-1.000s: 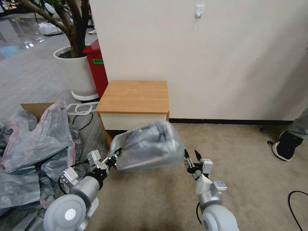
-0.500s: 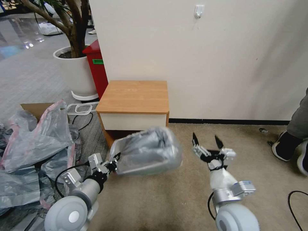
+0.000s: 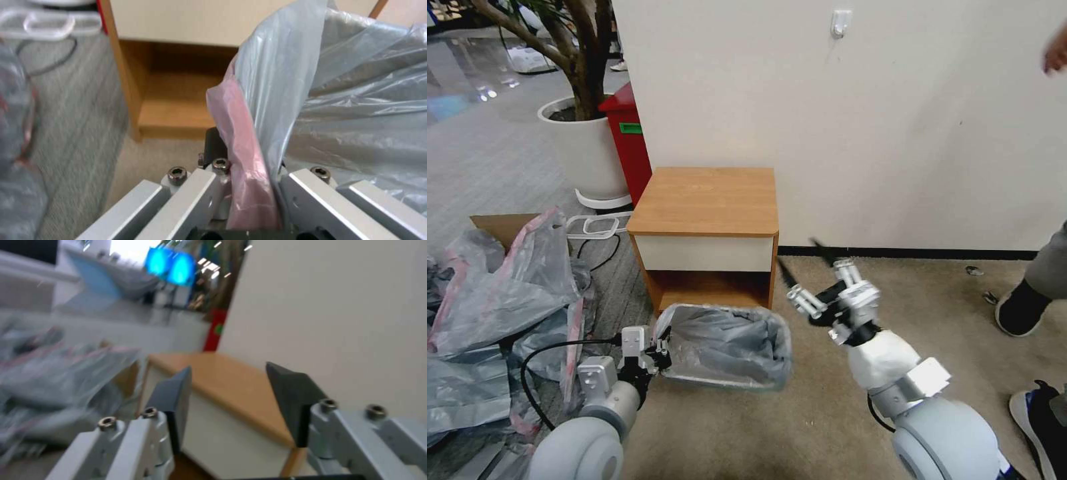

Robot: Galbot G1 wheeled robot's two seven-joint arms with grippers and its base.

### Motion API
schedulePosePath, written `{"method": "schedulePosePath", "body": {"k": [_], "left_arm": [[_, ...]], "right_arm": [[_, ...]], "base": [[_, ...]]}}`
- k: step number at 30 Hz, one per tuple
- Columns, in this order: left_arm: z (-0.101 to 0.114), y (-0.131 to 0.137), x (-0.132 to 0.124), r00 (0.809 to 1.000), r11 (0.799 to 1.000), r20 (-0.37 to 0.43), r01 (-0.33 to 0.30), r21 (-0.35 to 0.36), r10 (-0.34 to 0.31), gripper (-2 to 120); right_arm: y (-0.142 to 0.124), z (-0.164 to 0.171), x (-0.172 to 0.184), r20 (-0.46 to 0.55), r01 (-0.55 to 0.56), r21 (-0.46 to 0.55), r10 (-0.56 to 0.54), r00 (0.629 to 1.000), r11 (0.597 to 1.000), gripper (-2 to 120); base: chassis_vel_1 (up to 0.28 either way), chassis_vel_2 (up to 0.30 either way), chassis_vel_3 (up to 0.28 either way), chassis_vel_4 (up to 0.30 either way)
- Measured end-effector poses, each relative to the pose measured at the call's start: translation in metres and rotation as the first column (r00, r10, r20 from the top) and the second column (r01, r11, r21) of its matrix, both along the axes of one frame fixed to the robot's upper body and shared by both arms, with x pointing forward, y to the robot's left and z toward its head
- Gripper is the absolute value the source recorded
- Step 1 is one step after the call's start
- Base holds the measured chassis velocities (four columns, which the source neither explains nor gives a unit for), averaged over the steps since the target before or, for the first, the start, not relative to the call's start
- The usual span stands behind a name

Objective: Pick up the garbage bag from the table and place it over the trash can.

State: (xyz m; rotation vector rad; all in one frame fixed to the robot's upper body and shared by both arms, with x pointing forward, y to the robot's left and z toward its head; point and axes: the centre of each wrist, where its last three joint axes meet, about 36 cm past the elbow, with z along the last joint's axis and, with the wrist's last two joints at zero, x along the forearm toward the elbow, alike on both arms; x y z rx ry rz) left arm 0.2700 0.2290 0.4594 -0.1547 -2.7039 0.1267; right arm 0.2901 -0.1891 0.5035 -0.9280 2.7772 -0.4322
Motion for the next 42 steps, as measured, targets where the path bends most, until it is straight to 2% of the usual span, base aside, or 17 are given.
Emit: {"method": "schedulePosePath", "body": {"k": [3,4,6,7,10,13,19,23,32,38,42], "left_arm": [[-0.004,-0.009,-0.004,0.999,0.998,0.039,0.011,0.054,-0.014,0],[-0.004,-0.009,-0.004,0.999,0.998,0.039,0.011,0.054,-0.014,0],[-0.009,-0.013,-0.006,0.998,0.995,0.054,0.011,0.095,-0.016,0],[-0.009,-0.013,-0.006,0.998,0.995,0.054,0.011,0.095,-0.016,0],[-0.014,-0.015,-0.007,0.997,0.992,0.068,0.012,0.128,-0.02,0],[-0.015,-0.017,-0.008,0.997,0.992,0.067,0.015,0.125,-0.024,0],[-0.019,-0.021,-0.008,0.997,0.99,0.07,0.018,0.139,-0.028,0],[-0.021,-0.023,-0.009,0.997,0.989,0.074,0.019,0.15,-0.031,0],[-0.022,-0.028,-0.01,0.996,0.985,0.081,0.027,0.172,-0.042,0],[-0.02,-0.034,-0.013,0.995,0.985,0.083,0.032,0.17,-0.047,0],[-0.018,-0.037,-0.016,0.995,0.987,0.083,0.035,0.16,-0.049,0]], "right_arm": [[0.009,0.004,0.004,-0.096,-0.087,-0.125,0.075,0.993,0.988,30],[0.009,0.004,0.004,-0.096,-0.087,-0.125,0.075,0.993,0.988,30],[0.016,0.005,0.007,-0.191,-0.13,-0.181,0.095,0.977,0.975,19],[0.016,0.005,0.007,-0.191,-0.13,-0.181,0.095,0.977,0.975,19],[0.028,0.003,0.012,-0.297,-0.173,-0.214,0.105,0.949,0.961,5],[0.035,0.0,0.016,-0.345,-0.185,-0.219,0.101,0.933,0.958,0],[0.061,-0.006,0.039,-0.438,-0.227,-0.268,0.091,0.894,0.936,0],[0.069,-0.015,0.048,-0.45,-0.239,-0.313,0.078,0.89,0.919,0],[0.095,-0.078,0.08,-0.492,-0.272,-0.459,0.013,0.87,0.846,0],[0.118,-0.108,0.095,-0.515,-0.299,-0.497,0.001,0.857,0.814,0],[0.124,-0.12,0.1,-0.526,-0.307,-0.512,-0.009,0.851,0.803,0]], "base": [[0.0,0.0,0.0,0.0],[0.0,0.0,0.0,0.0],[0.0,0.0,0.0,0.0],[0.0,0.0,0.0,0.0],[0.0,0.0,0.0,0.0],[0.0,0.0,0.0,0.0],[0.0,0.0,0.0,0.0],[0.0,0.0,0.0,0.0],[0.0,0.0,0.0,0.0],[0.0,0.0,0.0,0.0],[0.0,0.0,0.0,0.0]]}}
